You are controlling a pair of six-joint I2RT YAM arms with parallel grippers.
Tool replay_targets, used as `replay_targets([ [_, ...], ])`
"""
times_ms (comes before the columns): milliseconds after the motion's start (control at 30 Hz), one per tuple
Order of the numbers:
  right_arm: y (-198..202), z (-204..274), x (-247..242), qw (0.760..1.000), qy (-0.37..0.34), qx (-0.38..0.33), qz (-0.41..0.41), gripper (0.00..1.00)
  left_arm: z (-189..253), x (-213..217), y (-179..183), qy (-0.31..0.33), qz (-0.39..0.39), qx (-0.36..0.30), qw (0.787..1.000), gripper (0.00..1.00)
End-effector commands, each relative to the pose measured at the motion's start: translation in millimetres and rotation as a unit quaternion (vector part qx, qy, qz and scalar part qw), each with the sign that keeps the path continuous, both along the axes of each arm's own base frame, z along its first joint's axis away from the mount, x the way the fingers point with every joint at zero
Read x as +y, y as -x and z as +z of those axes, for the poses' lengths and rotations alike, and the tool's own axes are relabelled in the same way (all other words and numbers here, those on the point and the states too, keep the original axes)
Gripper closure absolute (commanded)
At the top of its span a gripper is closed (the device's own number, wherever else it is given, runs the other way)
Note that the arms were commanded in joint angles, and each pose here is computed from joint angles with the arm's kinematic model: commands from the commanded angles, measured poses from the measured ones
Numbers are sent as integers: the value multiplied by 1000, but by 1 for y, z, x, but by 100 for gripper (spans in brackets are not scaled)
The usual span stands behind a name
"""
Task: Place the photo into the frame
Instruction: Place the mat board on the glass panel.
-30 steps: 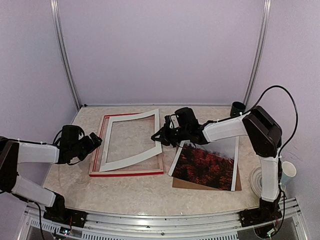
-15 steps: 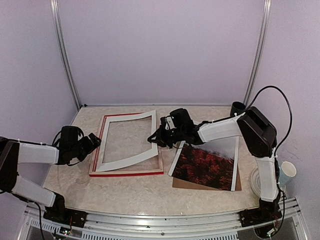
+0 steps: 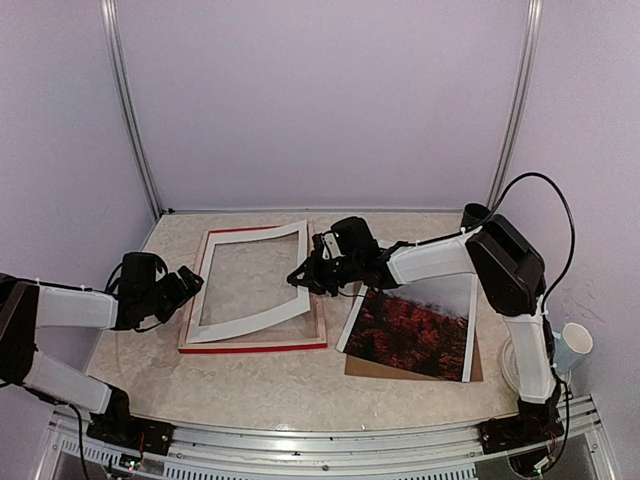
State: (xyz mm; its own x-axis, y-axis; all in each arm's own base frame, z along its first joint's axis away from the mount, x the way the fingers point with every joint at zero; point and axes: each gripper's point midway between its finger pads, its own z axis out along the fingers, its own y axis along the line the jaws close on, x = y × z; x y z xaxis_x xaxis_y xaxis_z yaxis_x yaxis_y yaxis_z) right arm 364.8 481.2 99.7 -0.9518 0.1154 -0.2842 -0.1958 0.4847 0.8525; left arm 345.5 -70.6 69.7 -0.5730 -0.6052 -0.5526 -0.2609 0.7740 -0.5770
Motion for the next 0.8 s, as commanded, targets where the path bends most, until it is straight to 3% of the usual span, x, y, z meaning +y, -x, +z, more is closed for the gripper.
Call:
replay_targets([
  [0,8,-7,10,1000,8,0,17,84,3,1,0,6,1,-10,1000,1],
  [133,9,-8,11,1000,10,0,19,81,2,1,0,8,0,-9,1000,1],
  [433,10,-3,8,1000,23,-7,19,59,3,0,1,10,0,-11,1000,1],
  [767,11,4,9,997,59,-31,24,44,6,1,0,10,1,-14,1000,1],
])
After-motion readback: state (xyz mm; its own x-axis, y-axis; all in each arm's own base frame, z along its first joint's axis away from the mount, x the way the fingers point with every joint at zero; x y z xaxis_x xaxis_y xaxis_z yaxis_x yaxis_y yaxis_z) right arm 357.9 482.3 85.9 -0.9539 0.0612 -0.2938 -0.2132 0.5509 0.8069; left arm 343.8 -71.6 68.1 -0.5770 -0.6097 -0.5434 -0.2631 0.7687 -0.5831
